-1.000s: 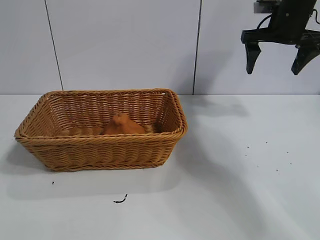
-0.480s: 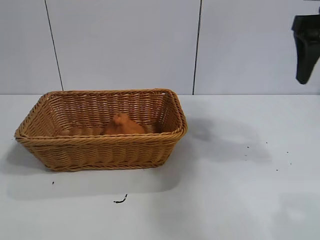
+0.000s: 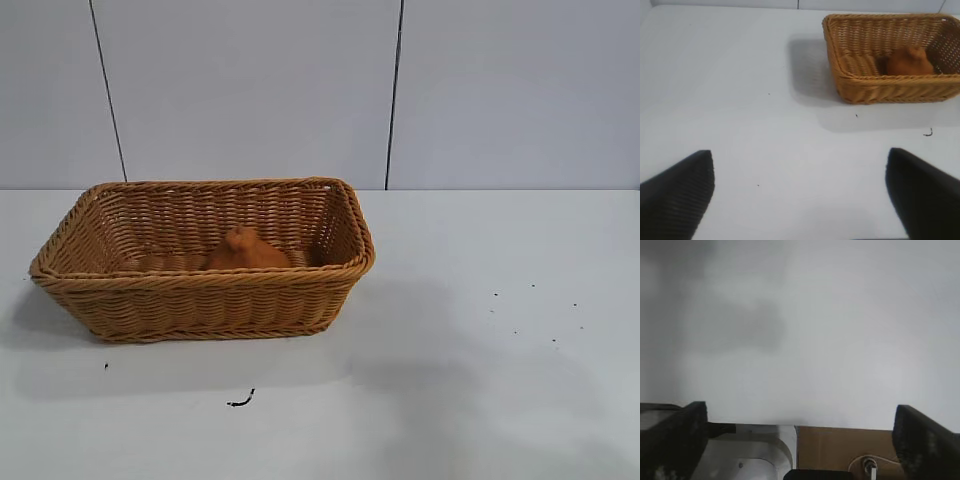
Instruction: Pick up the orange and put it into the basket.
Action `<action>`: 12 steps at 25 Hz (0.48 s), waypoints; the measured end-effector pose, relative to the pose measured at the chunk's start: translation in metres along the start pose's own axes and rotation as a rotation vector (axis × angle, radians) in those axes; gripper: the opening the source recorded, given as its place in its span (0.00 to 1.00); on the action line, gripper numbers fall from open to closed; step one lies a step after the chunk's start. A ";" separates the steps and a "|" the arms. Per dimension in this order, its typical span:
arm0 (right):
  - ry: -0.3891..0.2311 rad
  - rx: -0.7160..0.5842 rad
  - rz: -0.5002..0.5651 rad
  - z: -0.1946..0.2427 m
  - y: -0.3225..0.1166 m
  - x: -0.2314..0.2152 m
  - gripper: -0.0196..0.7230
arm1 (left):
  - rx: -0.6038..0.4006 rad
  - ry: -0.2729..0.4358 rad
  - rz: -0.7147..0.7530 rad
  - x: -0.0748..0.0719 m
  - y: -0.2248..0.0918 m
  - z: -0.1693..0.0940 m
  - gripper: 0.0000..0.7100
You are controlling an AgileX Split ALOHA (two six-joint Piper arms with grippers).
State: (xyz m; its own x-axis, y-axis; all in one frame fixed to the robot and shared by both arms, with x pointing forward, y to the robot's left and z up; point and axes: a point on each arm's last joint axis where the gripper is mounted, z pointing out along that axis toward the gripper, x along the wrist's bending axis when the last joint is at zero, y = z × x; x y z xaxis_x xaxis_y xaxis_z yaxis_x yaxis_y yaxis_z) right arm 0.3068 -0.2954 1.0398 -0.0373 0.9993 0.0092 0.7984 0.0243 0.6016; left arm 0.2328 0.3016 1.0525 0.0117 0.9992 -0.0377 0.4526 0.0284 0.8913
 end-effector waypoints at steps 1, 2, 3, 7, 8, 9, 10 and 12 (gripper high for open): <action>0.000 -0.036 0.000 -0.004 -0.004 0.000 0.96 | 0.000 0.000 0.000 0.000 0.000 0.000 0.94; 0.002 -0.079 0.000 -0.009 -0.007 0.000 0.96 | 0.000 0.000 0.000 0.000 0.000 0.000 0.94; 0.003 -0.131 0.000 -0.015 -0.012 0.000 0.96 | 0.000 0.000 0.000 0.000 0.000 0.000 0.94; 0.005 -0.289 -0.001 -0.033 -0.026 0.000 0.96 | 0.000 0.000 0.000 0.000 0.000 0.000 0.94; 0.005 -0.329 -0.001 -0.037 -0.030 0.000 0.96 | 0.000 0.000 0.000 0.000 0.000 0.000 0.94; 0.005 -0.362 -0.001 -0.041 -0.033 0.000 0.96 | 0.000 0.000 0.000 0.000 0.000 0.000 0.94; 0.005 -0.401 -0.002 -0.045 -0.038 0.000 0.96 | 0.000 0.000 0.000 0.000 0.000 0.000 0.94; 0.006 -0.464 -0.002 -0.051 -0.045 0.000 0.96 | 0.000 0.000 0.000 0.000 0.000 0.000 0.94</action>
State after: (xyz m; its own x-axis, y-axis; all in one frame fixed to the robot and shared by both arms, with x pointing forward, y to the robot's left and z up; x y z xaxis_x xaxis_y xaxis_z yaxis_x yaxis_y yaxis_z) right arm 0.2398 -0.2976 1.0535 -0.0430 0.9990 0.0109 0.4449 0.0094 0.8955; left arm 0.2328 0.3016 1.0525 0.0117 0.9992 -0.0377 0.4526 0.0284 0.8913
